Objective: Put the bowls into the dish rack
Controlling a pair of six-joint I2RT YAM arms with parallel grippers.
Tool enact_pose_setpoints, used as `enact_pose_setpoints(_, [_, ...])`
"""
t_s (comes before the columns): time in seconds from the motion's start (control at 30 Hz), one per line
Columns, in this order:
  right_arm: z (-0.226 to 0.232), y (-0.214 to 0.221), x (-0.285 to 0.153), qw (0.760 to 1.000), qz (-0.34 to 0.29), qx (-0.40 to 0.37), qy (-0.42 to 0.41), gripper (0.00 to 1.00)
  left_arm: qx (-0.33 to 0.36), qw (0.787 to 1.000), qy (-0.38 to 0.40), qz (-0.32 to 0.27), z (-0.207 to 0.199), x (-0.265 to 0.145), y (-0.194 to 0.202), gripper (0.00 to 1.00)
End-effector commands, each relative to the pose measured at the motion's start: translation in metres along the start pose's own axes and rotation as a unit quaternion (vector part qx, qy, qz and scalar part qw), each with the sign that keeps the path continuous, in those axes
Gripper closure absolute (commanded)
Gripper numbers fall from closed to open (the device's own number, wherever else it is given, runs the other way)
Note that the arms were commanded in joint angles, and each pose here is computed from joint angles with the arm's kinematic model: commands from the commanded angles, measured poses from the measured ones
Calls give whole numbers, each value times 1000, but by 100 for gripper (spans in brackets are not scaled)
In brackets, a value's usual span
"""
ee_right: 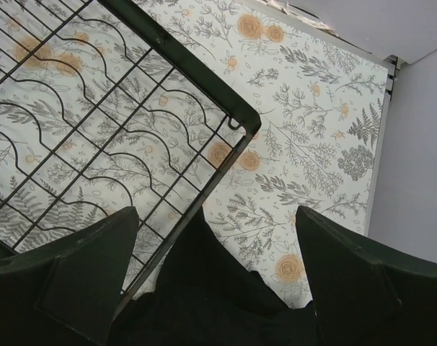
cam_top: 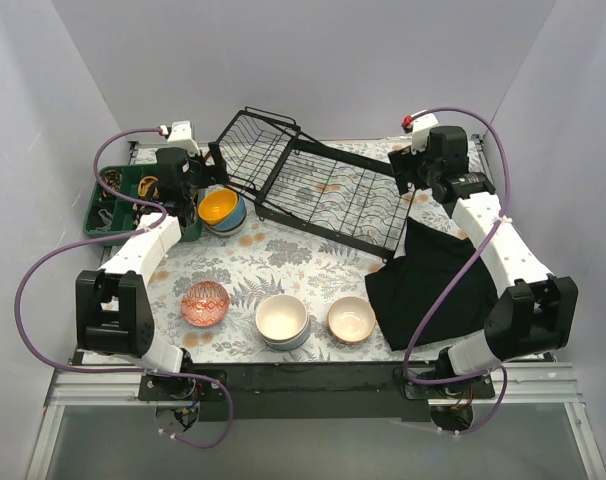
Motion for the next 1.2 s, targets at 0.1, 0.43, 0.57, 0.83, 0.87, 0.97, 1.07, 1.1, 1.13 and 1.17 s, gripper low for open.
enact_pose_setpoints(0.1, [12, -28, -4, 991, -57, -76, -97, 1, 4, 1000, 2, -13, 0, -9, -16, 2])
enact_pose_setpoints(0.43, [44, -18, 15, 927, -19, -183, -327, 4, 15, 1000, -2, 0, 2, -24, -15, 2])
enact_pose_setpoints(0.57, [54, -6, 38, 898, 40, -221, -379, 8, 15, 999, -8, 31, 4, -36, -7, 2])
enact_pose_setpoints(0.83, [81, -4, 79, 832, 94, -232, -495, 9, 76, 991, 8, 109, 35, -68, 2, 2])
enact_pose_setpoints(0.87, [85, -1, 80, 820, 100, -239, -510, 9, 87, 991, 2, 104, 37, -75, 0, 2])
enact_pose_setpoints(0.97, [100, 13, 83, 787, 118, -271, -542, 9, 108, 988, -54, 101, 55, -92, 0, 2])
enact_pose_setpoints(1.07, [114, 21, 80, 774, 128, -289, -548, 9, 106, 987, -64, 102, 57, -104, 5, 2])
enact_pose_setpoints(1.1, [121, 23, 78, 770, 135, -296, -549, 10, 104, 988, -62, 94, 55, -110, 3, 2])
enact_pose_setpoints(1.13, [124, 26, 77, 769, 142, -295, -549, 10, 101, 988, -59, 97, 54, -114, 6, 2])
enact_pose_setpoints(1.17, [127, 29, 76, 768, 149, -291, -550, 11, 98, 989, -56, 96, 53, -117, 6, 2])
Point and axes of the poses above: each gripper's point midway between its finger pads, its own x axis out along the fingers, its own z axis along the line the jaws close on, y = z × x, the point moved 10 cm from there along -x, back along the fingers, and after that the axes turned 12 degrees about x, right-handed, at the moved point
